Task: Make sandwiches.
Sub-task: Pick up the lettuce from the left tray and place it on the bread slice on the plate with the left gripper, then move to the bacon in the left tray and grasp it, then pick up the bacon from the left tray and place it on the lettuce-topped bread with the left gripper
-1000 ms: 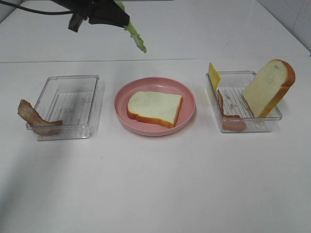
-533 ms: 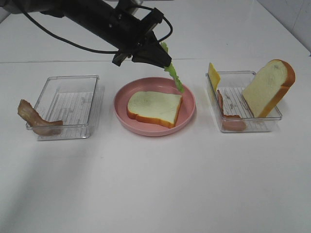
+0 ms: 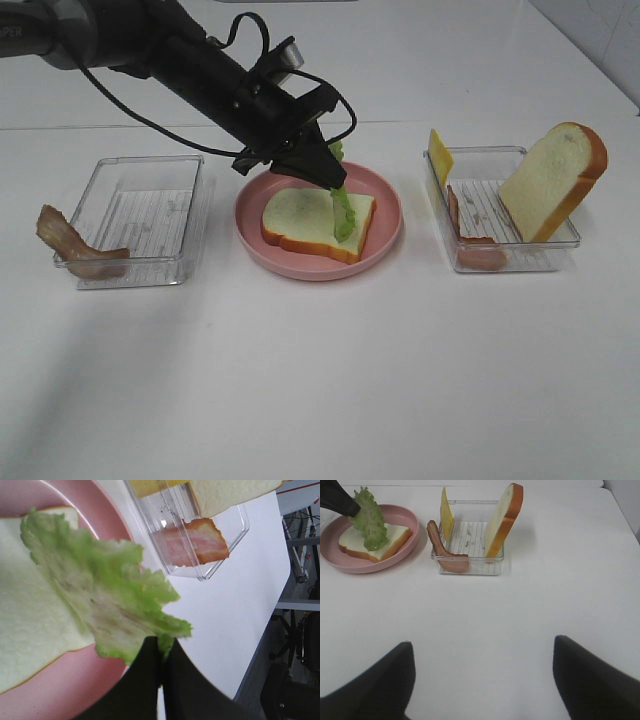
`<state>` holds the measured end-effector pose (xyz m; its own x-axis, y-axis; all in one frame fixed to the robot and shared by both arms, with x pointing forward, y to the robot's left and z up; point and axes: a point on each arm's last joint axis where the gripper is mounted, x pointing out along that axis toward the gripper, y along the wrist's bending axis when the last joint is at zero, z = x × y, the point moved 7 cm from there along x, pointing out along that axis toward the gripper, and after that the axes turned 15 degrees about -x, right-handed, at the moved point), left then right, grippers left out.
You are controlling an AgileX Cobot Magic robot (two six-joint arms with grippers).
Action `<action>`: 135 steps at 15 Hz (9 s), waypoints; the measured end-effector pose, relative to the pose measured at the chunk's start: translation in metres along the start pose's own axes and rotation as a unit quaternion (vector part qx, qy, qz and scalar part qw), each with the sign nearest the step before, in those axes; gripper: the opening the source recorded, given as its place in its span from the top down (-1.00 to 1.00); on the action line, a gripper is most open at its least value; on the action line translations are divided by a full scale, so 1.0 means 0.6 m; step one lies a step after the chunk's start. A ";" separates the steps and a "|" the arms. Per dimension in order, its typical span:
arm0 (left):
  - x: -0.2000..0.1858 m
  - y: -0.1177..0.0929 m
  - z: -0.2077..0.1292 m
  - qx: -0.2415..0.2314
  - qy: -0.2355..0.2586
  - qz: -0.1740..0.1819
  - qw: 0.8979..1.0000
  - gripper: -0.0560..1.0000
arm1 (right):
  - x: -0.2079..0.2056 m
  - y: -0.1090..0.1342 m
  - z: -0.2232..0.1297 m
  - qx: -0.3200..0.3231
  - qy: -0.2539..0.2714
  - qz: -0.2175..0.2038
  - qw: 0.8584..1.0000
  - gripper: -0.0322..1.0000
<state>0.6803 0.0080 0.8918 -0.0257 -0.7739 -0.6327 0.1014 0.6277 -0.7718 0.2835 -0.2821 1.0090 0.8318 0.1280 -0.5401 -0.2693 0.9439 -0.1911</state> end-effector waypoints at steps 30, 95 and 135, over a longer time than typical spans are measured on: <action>-0.026 0.056 0.013 -0.036 -0.036 0.137 0.989 -0.42 | 0.000 0.000 0.000 0.000 0.000 0.000 1.000 -0.47; -0.297 0.267 -0.102 -0.175 -0.087 0.367 0.909 0.89 | 0.000 0.000 0.000 0.000 0.000 0.000 1.000 -0.47; 0.010 -0.029 0.005 -0.116 -0.056 -0.100 0.987 0.89 | 0.000 0.000 0.000 0.000 0.000 0.000 1.000 -0.47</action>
<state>0.6815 -0.0075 0.9016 0.0893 -0.8807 -0.4652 -0.1242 0.4535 -0.8825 0.2835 -0.2821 1.0090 0.8318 0.1280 -0.5401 -0.2693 0.9439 -0.1911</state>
